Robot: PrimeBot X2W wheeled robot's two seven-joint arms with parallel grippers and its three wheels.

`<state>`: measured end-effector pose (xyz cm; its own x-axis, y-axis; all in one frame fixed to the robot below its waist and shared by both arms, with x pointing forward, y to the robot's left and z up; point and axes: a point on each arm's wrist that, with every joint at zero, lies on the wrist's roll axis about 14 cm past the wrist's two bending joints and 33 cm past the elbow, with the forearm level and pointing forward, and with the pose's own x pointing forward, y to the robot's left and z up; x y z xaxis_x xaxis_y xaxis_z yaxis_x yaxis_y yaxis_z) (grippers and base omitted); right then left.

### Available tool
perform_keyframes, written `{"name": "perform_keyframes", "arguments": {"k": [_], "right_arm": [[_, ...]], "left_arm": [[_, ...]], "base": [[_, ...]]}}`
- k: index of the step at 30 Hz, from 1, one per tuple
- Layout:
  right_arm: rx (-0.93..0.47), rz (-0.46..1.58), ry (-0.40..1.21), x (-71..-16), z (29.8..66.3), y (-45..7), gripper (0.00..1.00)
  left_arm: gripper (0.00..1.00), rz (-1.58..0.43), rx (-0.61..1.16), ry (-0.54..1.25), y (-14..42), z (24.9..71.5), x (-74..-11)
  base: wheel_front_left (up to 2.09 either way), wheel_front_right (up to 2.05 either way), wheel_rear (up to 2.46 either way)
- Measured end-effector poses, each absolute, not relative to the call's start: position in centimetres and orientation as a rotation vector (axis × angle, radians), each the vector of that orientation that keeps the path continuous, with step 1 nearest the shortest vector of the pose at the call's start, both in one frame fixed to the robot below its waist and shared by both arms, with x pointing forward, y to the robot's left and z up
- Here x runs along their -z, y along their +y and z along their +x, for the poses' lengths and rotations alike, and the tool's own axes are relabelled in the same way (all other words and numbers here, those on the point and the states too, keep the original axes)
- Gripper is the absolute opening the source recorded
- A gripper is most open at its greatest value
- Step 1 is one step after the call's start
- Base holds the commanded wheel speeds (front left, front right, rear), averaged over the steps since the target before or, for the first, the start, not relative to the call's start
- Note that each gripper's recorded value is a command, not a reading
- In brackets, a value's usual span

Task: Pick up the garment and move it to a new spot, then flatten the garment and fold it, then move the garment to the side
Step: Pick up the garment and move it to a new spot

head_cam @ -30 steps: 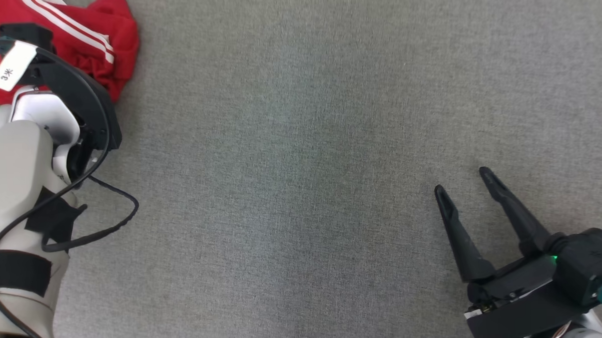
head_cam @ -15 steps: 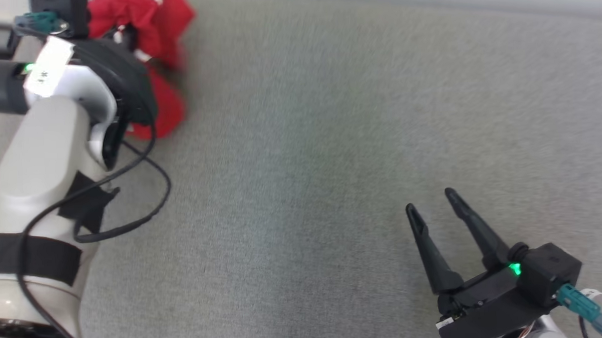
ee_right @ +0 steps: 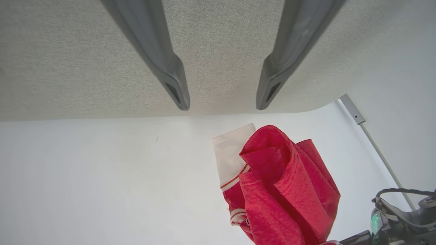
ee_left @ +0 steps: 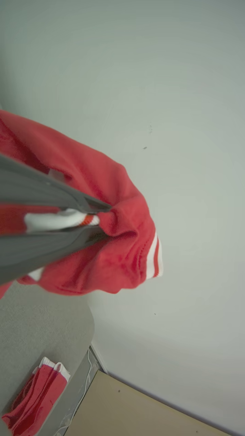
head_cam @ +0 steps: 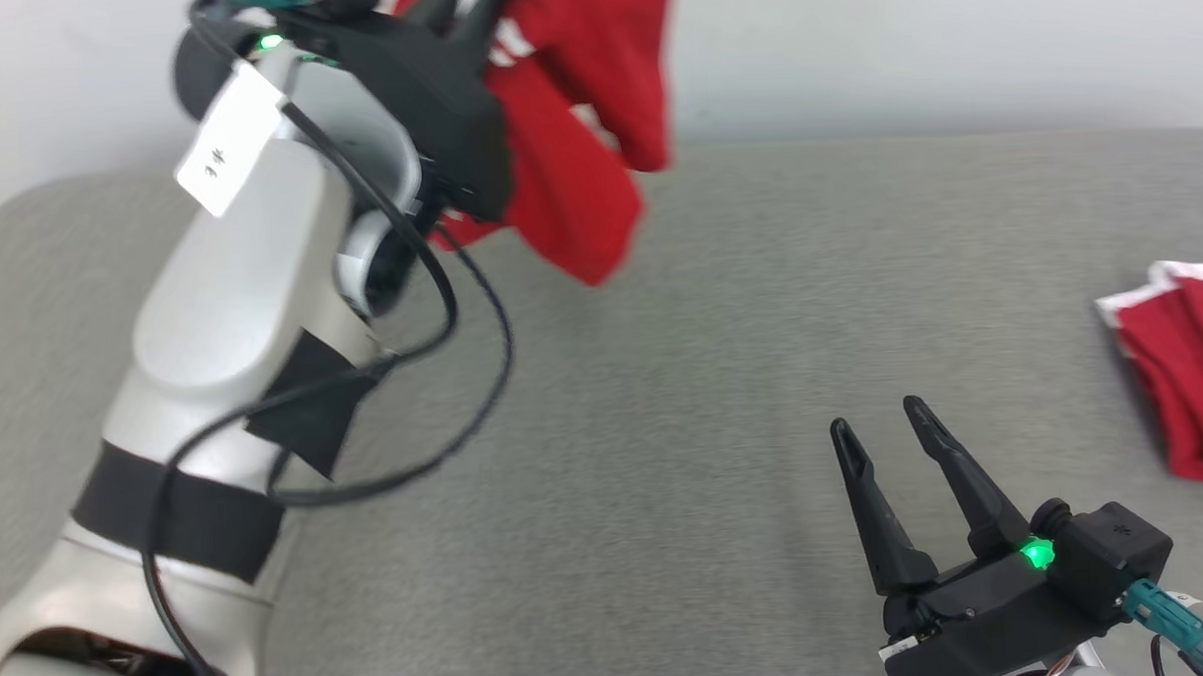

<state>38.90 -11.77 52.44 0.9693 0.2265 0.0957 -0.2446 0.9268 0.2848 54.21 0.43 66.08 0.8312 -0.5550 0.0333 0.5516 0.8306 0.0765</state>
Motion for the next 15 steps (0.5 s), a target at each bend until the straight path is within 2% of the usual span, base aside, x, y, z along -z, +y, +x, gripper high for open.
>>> {"name": "perform_keyframes", "arguments": {"k": [8, 15], "right_arm": [[-0.123, 0.282, -0.123, -53.9, 37.1, -15.8, 1.0], [-0.071, 0.277, -0.141, -54.1, 36.5, -17.4, 1.0]], "left_arm": [[0.0, 0.041, 0.902, -0.104, -10.4, 47.0, -66.4], [0.0, 0.063, 1.029, -0.008, -14.5, 43.2, -61.3]], "base": [[0.0, 0.0, 0.0], [0.0, 0.0, 0.0]]}}
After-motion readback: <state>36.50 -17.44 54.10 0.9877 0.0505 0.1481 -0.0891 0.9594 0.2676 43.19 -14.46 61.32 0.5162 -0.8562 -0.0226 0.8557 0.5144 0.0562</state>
